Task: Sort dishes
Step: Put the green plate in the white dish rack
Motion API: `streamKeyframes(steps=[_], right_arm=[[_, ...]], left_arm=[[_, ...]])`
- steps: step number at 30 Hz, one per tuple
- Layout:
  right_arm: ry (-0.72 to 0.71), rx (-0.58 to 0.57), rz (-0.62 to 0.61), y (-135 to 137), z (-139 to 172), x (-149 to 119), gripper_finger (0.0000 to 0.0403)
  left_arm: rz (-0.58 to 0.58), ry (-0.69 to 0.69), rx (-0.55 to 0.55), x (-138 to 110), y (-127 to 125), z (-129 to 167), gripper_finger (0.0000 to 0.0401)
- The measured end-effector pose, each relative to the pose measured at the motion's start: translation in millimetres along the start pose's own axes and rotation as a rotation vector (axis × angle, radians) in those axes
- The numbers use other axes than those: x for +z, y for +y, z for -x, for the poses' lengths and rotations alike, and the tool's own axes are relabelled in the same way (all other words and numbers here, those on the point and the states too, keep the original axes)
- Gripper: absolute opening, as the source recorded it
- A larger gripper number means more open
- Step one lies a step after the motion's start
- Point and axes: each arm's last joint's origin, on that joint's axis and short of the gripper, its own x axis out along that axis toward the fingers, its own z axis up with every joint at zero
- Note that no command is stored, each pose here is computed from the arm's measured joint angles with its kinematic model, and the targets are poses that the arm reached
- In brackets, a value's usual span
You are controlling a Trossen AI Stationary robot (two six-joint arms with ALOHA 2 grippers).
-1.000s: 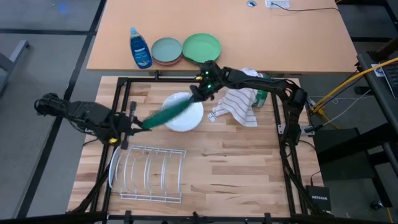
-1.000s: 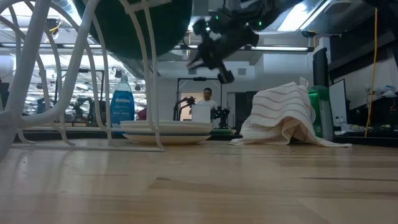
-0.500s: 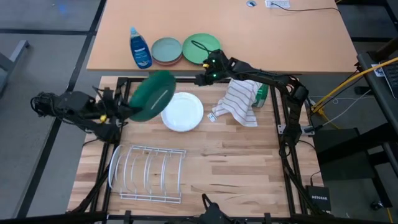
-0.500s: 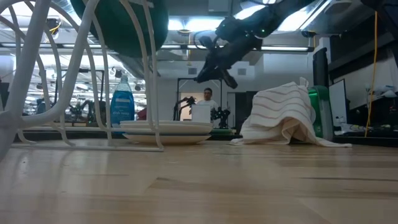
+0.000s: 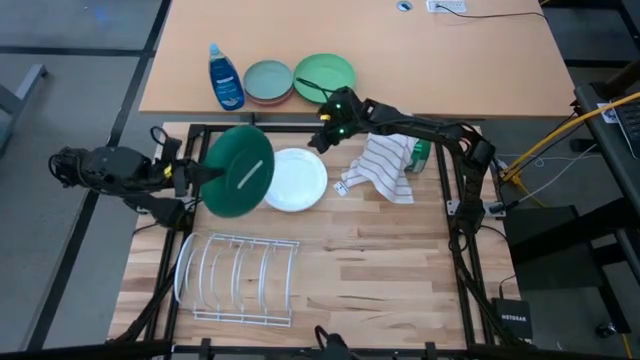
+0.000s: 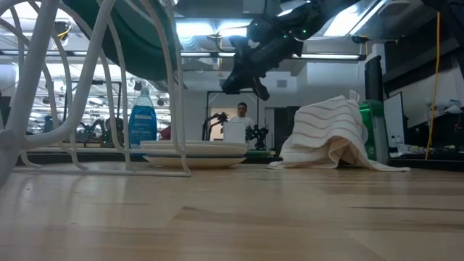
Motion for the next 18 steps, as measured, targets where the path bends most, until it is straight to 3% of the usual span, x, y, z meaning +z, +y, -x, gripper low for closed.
streamKeyframes(steps=[8,18], right_arm=[[0.027,0.032,0.104,13.8,-7.1,-6.8,0.0037],[0.034,0.045,0.187,19.7,-9.8,-9.5,0.0037]], left_arm=[[0.057,-0.074,0.001,26.0,-14.4,21.3,0.0007],[0.133,0.106,0.193,26.8,-12.9,30.7,0.0007]])
